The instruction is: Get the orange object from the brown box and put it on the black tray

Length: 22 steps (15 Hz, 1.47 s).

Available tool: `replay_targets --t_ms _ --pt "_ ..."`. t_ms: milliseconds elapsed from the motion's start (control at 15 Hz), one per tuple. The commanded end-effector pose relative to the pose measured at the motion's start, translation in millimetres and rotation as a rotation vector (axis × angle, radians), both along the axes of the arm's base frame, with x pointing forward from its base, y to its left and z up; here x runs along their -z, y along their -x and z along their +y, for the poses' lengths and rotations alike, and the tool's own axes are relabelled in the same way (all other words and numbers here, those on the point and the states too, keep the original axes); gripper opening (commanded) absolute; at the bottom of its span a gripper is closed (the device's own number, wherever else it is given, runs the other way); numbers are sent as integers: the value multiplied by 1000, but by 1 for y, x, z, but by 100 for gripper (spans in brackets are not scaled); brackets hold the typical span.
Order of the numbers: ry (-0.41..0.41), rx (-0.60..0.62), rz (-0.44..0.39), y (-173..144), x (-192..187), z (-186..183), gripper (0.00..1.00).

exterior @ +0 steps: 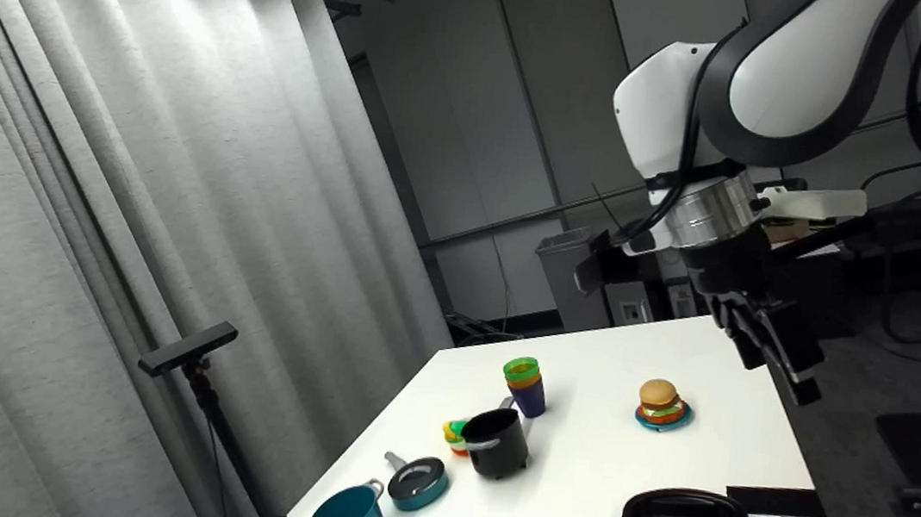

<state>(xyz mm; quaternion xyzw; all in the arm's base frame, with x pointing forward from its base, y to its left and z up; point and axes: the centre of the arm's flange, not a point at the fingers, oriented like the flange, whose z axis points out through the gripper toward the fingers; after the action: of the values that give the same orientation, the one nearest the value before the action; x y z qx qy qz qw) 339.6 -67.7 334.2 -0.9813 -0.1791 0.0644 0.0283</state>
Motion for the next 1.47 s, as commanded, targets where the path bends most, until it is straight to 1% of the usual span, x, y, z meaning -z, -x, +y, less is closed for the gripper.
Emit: replay_targets --t_ms 0,267,333,867,1200,1400 --pt "31 -28 -40 -14 16 26 100" --pt "39 -93 -60 -25 28 53 100" --pt "28 -122 -49 -28 31 60 100" --pt "50 -322 72 -37 64 96 100" --pt "49 -445 91 -52 80 121 100" --pt "57 -489 94 -73 90 138 100"
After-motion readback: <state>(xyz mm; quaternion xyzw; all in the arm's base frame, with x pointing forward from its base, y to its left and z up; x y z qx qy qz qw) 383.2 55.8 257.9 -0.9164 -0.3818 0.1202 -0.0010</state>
